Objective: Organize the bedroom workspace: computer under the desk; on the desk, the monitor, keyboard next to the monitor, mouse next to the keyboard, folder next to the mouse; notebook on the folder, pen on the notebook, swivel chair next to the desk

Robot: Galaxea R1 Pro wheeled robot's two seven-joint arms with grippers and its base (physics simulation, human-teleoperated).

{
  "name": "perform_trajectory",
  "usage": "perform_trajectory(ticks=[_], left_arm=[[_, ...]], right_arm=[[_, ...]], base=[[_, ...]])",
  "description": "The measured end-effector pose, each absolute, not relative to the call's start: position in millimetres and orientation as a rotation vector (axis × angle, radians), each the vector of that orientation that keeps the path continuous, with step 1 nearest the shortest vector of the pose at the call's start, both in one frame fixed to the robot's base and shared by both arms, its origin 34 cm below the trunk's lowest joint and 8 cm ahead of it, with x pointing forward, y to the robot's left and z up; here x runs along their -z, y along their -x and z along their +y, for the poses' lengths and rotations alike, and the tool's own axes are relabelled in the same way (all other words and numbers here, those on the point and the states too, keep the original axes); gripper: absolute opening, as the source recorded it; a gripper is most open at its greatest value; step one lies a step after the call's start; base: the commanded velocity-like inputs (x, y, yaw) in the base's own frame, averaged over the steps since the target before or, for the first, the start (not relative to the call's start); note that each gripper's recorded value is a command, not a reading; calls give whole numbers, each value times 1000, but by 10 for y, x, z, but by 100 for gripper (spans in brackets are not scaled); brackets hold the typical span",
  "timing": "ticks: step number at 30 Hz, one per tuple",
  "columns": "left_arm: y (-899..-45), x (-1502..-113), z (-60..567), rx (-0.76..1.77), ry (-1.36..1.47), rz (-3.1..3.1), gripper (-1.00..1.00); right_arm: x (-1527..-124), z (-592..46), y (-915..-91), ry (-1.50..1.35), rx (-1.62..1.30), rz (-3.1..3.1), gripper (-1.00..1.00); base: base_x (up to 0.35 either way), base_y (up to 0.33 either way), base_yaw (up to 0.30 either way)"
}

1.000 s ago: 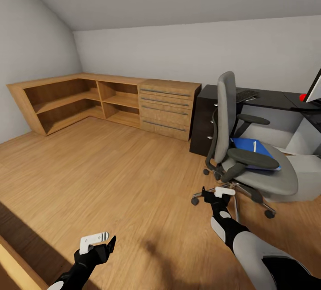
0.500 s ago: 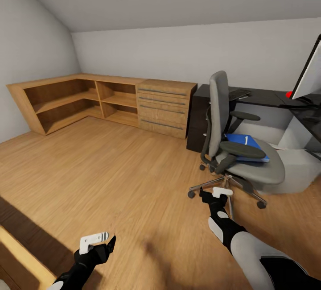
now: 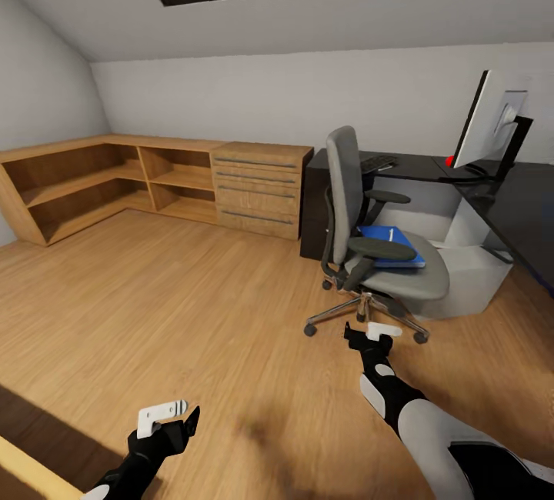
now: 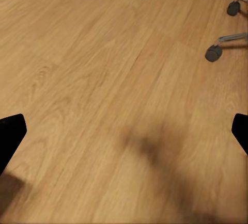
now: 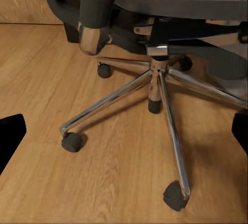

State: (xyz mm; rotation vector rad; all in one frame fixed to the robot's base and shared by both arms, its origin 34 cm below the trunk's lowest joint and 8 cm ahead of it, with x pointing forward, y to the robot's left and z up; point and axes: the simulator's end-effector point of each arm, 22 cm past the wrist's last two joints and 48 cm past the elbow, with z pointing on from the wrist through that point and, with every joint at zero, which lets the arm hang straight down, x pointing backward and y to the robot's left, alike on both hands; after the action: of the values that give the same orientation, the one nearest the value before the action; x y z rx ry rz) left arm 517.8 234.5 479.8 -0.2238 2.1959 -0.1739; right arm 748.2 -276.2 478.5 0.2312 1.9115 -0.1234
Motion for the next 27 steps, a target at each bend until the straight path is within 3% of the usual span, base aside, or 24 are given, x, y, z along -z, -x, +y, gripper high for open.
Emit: perform_trajectory(ticks=[14, 27], left_arm=[[-5197, -4883, 2353, 173, 221, 2175, 100], [-5198, -4887, 2354, 172, 219, 2174, 100]], right_arm=[[-4908, -2767, -7499, -232, 121, 1892, 100], [-4924, -2765, -7506, -233, 121, 1890, 100]], base=[[35, 42, -195], [32, 38, -17]])
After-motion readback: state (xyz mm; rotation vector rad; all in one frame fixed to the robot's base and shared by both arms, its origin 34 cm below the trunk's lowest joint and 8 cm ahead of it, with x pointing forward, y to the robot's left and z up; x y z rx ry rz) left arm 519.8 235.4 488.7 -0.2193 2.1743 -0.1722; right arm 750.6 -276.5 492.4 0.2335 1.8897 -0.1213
